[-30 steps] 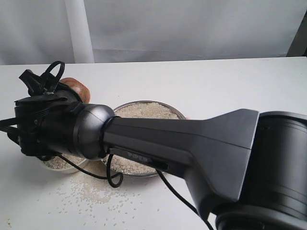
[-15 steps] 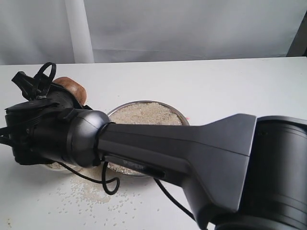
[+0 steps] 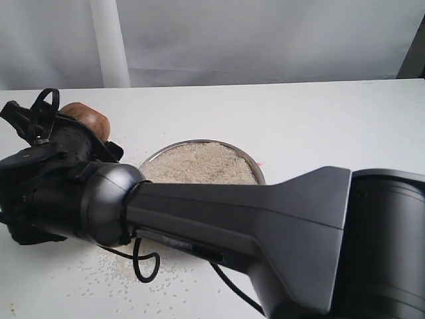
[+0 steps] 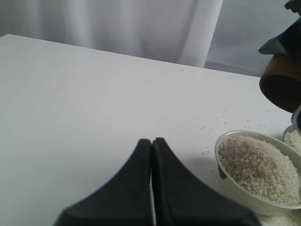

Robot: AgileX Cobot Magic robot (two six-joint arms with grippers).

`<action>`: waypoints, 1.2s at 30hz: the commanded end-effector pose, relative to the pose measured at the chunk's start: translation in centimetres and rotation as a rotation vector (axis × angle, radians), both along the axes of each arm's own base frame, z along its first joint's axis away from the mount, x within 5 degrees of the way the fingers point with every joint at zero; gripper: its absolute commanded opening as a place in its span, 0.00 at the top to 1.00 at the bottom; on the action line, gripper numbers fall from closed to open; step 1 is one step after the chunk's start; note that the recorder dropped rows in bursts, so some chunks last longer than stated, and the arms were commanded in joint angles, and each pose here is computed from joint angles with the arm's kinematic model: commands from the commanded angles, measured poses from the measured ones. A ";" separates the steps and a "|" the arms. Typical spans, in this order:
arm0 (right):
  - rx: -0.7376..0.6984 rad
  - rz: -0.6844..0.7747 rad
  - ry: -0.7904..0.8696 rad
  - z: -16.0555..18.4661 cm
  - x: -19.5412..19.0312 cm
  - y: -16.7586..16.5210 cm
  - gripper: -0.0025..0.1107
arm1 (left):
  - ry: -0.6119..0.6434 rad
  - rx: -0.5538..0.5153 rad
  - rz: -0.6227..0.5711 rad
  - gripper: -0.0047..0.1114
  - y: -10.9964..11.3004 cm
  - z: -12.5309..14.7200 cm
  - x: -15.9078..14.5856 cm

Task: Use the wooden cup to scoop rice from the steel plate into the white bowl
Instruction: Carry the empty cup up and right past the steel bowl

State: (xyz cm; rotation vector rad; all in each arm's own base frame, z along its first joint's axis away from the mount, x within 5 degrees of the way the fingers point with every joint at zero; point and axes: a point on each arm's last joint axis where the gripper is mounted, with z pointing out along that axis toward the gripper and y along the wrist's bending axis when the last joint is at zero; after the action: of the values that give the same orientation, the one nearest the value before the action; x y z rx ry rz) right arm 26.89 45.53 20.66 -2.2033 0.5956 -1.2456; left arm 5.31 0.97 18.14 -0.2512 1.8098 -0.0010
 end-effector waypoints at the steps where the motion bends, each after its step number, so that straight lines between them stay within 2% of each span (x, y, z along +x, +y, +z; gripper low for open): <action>1: 0.006 0.004 -0.035 1.0 -0.1 0.0 0.98 | -0.012 0.003 -0.001 0.96 0.0 0.2 0.0; 7: 0.042 -0.017 0.006 0.7 -0.2 0.0 0.98 | -0.012 0.003 -0.001 0.96 0.0 0.2 0.0; 13: 0.301 -0.200 0.199 0.0 0.5 -0.8 0.98 | -0.012 0.003 -0.001 0.96 0.0 0.2 0.0; 16: 0.515 -0.355 0.375 1.1 1.1 -2.0 0.98 | -0.012 0.003 -0.001 0.96 0.0 0.2 0.0; 19: 0.702 -0.401 0.515 3.9 1.7 -3.1 0.98 | -0.012 0.003 -0.001 0.96 0.0 0.2 0.0; 21: 0.891 -0.402 0.590 6.8 2.3 -3.9 0.98 | -0.012 0.003 -0.001 0.96 0.0 0.2 0.0; 23: 1.114 -0.459 0.631 9.9 3.5 -5.6 0.98 | -0.012 0.003 -0.001 0.96 0.0 0.2 0.0; 25: 1.218 -0.494 0.636 11.6 4.4 -7.4 0.98 | -0.012 0.003 -0.001 0.96 0.0 0.2 0.0; 31: 1.507 -0.376 0.695 13.6 4.9 -14.6 0.98 | -0.012 0.003 -0.001 0.96 0.0 0.2 0.0; 36: 1.593 -0.377 0.666 13.0 4.3 -20.6 0.98 | -0.012 0.003 -0.001 0.96 0.0 0.2 0.0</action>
State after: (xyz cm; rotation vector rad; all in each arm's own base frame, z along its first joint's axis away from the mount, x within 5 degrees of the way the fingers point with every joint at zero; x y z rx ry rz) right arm 31.71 27.78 33.37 -1.0599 1.5959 0.1037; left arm 5.31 0.97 18.14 -0.2512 1.8098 -0.0010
